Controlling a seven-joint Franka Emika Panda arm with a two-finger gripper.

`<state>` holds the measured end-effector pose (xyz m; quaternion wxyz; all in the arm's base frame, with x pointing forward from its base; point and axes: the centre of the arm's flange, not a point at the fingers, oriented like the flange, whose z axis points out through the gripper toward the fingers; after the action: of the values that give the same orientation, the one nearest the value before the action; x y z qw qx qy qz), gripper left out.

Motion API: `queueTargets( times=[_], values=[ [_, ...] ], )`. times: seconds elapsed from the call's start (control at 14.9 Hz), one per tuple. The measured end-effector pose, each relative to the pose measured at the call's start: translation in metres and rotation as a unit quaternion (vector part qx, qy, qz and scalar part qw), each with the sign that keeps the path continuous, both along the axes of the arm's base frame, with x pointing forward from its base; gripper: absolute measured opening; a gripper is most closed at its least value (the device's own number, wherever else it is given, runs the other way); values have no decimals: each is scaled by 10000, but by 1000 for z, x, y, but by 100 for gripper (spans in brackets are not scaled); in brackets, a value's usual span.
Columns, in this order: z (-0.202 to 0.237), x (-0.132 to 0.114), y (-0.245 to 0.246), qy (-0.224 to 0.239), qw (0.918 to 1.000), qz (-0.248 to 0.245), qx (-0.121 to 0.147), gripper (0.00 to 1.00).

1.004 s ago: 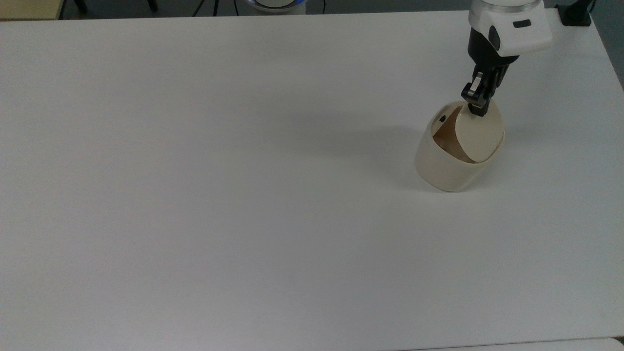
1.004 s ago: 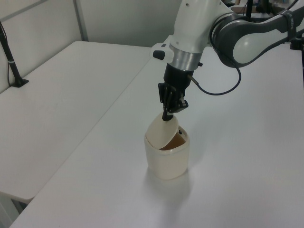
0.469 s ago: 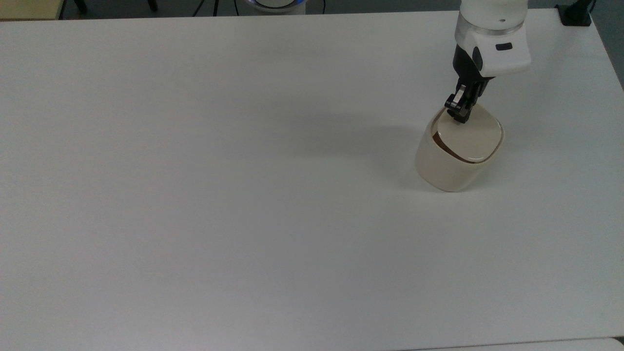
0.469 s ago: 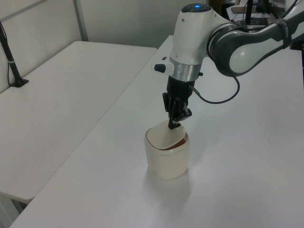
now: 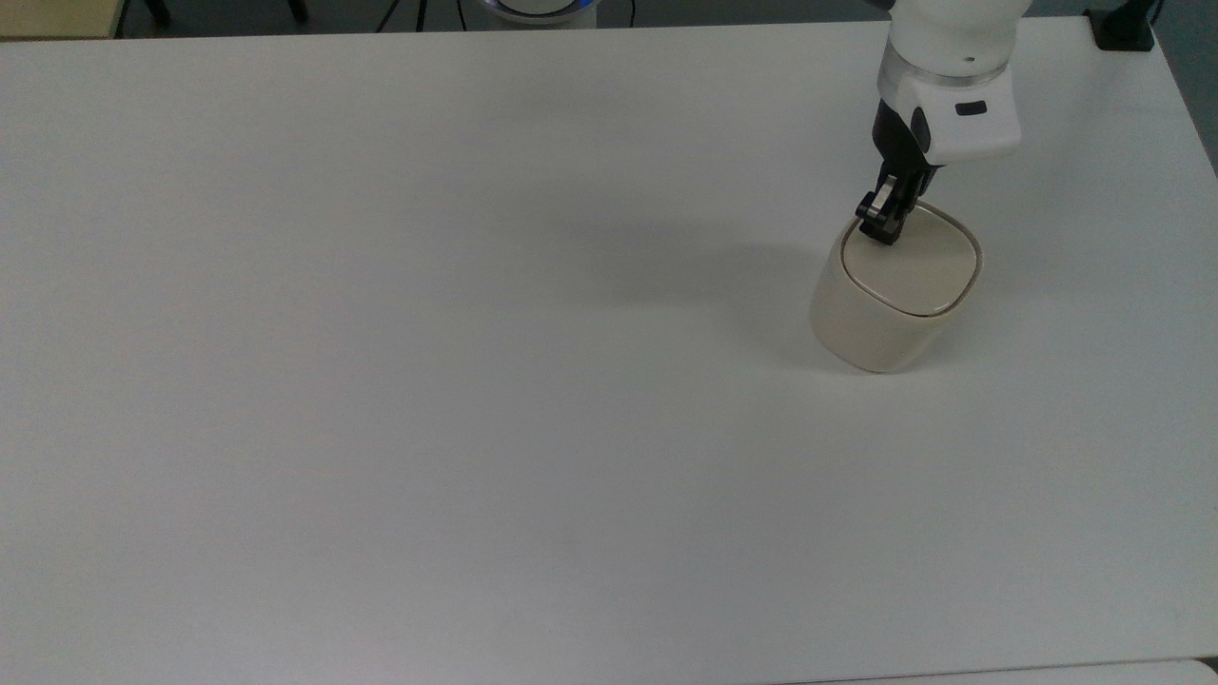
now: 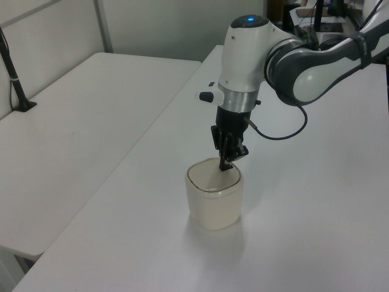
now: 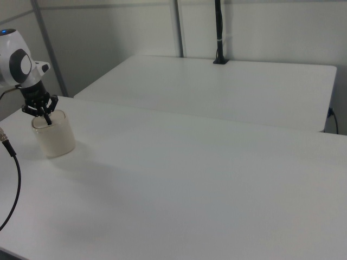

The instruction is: Close the trash bin

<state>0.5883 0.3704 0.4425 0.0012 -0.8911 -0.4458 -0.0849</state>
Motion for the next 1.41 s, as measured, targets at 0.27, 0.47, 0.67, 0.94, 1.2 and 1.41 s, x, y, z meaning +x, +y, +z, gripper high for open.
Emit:
queueTargets(
  times=[0.27, 0.47, 0.67, 0.94, 1.2, 1.41],
  values=[
    [-3, 0, 0, 23, 10000, 1, -14, 1],
    [-4, 0, 0, 25, 10000, 2, -13, 1],
    [2, 2, -1, -14, 10000, -14, 8, 1],
    [54, 14, -36, -113, 9995, -301, -13, 1],
    [116, 14, -113, -11, 9954, -948, -169, 1],
    [149, 8, -190, 300, 9860, -1591, -388, 1]
  ],
)
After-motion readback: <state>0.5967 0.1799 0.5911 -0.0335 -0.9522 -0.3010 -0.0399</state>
